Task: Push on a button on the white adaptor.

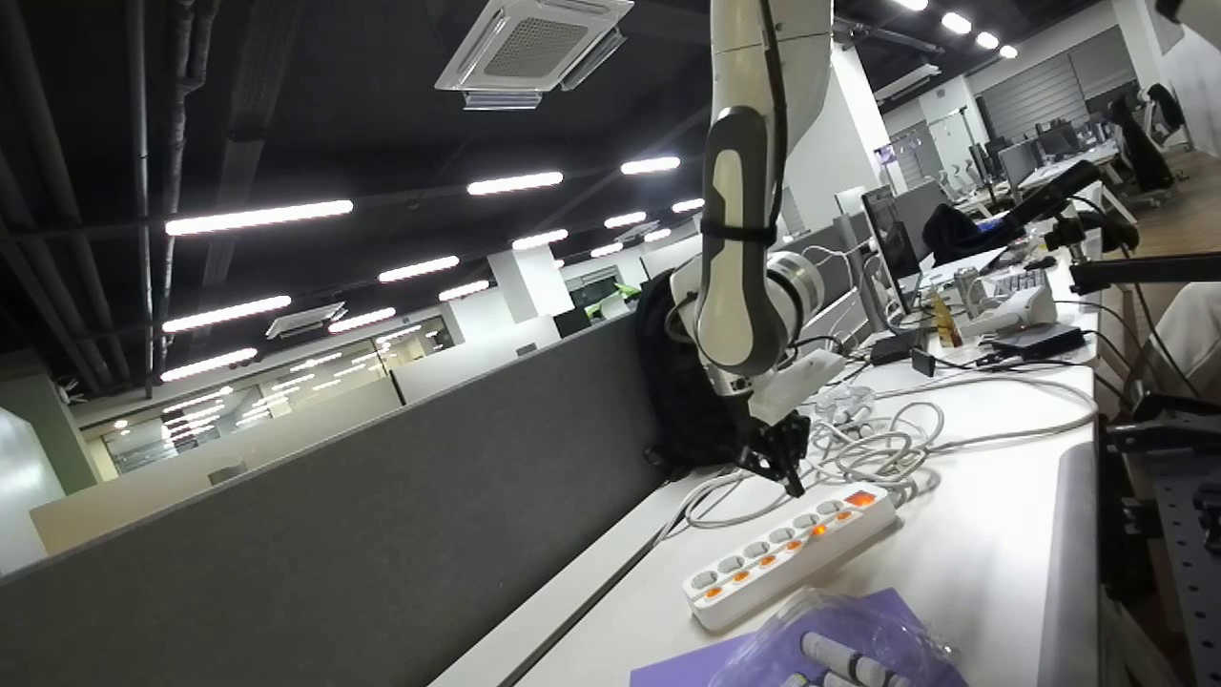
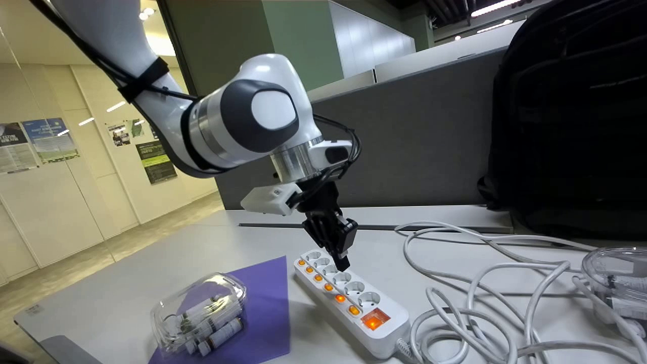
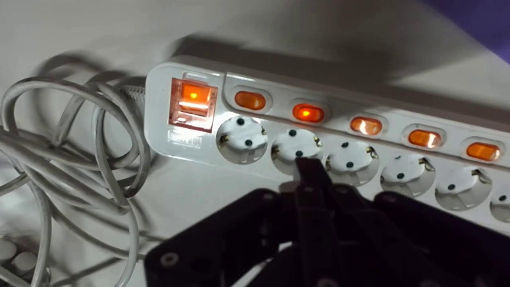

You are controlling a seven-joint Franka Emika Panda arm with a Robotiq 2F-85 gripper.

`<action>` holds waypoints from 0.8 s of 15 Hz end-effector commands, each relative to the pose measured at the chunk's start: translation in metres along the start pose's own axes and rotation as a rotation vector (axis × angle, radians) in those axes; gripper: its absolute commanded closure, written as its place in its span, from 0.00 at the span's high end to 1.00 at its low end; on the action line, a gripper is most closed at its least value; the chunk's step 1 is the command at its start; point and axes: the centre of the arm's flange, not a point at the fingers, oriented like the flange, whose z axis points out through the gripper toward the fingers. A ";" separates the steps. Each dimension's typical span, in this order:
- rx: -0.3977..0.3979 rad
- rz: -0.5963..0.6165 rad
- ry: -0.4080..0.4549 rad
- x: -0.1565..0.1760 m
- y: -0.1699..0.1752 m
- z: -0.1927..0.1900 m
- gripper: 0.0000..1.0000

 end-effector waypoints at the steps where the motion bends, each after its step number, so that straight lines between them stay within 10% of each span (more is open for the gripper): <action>1: -0.009 0.018 0.001 -0.002 -0.007 0.012 0.00; 12: 0.004 0.046 -0.055 -0.015 -0.009 0.043 0.00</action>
